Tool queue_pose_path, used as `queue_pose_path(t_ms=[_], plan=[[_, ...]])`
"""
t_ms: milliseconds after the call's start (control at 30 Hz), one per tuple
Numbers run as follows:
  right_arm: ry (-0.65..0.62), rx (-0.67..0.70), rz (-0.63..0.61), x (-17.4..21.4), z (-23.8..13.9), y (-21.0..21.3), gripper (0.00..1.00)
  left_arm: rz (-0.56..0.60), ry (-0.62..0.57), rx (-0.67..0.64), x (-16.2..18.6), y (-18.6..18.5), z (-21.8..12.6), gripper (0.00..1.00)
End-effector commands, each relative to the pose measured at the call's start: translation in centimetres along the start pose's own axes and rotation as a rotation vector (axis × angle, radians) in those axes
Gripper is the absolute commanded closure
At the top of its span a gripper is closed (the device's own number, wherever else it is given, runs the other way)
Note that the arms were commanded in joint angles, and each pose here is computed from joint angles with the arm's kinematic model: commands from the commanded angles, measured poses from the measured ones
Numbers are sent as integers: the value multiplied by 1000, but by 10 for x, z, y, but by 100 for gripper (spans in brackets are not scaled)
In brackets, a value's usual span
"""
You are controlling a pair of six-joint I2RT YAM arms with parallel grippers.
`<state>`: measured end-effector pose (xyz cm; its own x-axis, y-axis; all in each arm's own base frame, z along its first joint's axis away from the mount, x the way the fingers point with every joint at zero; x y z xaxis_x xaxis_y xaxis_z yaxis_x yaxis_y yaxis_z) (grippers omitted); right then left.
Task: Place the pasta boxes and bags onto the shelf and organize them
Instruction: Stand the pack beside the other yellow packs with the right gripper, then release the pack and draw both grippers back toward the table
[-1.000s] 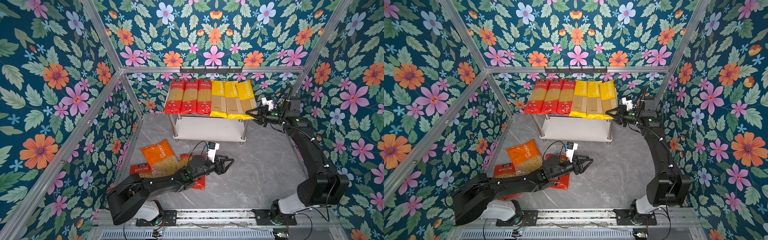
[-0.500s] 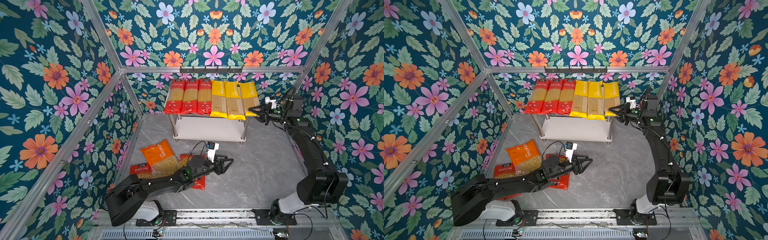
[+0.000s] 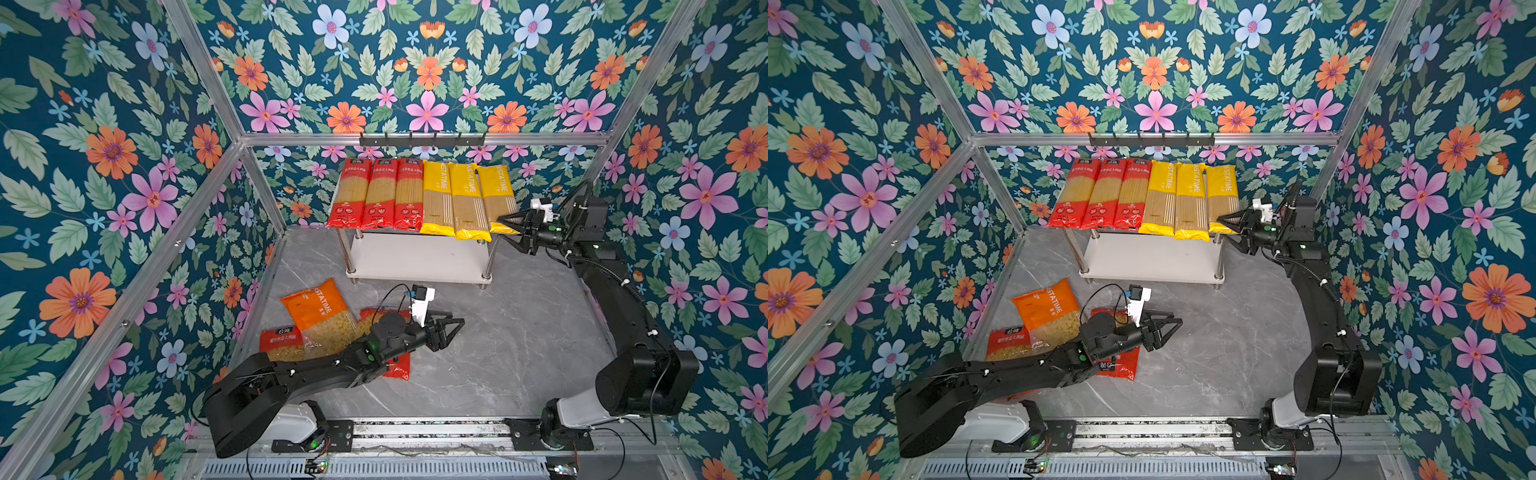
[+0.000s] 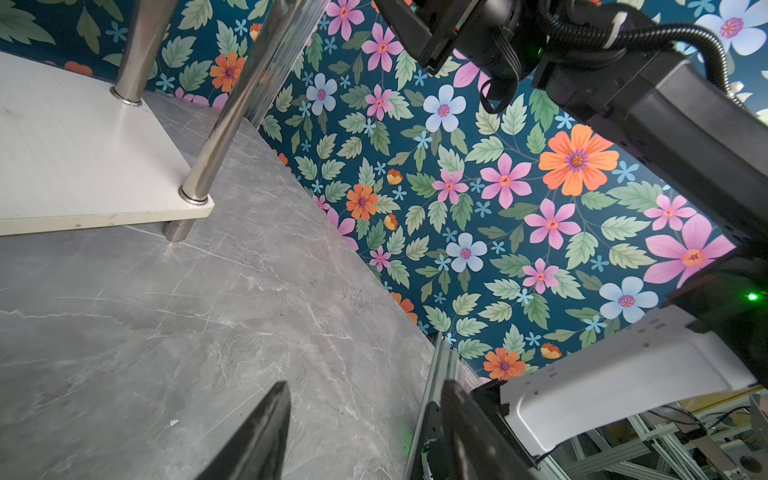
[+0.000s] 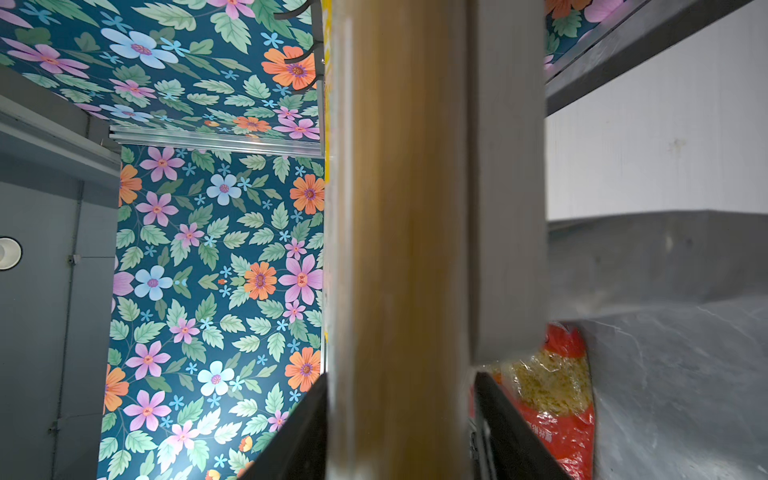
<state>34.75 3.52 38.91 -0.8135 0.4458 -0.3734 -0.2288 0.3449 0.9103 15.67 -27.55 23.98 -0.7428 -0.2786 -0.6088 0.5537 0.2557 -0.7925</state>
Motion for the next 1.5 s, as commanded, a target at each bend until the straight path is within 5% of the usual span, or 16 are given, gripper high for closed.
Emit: queue_pose_path(t_ms=[0,233,433,667,867,1200,1467], plan=[[0,-30,-47,4,-5,8,42,21,-11,2,-4,-1,-7,38],[-1,-37,-73,48,-27,13,33,-99,-24,-202,-22,38,-43,36],[-38,55,-27,124,-36,-15,33,-68,-56,-587,-31,69,-85,35],[30,291,-66,228,23,-65,36,-238,-102,-911,-35,120,-127,34],[177,440,-191,278,88,-83,38,-264,-107,-1101,-24,135,-148,28],[334,519,-210,324,169,-110,38,-335,-83,-1080,2,150,-155,25],[396,474,-159,338,197,-130,53,-358,-32,-981,13,152,-143,30]])
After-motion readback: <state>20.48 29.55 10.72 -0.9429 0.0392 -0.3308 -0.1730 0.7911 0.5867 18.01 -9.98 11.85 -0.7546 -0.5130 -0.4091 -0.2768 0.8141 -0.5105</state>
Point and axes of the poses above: each gripper's point midway between its finger pads, its own z axis out along the fingers, its own y axis along the line the jaws close on, x = y × z, the point moved 10 cm from there along -z, back along the fingers, and after that the axes turned 12 degrees about -z, right-handed, at the moved point
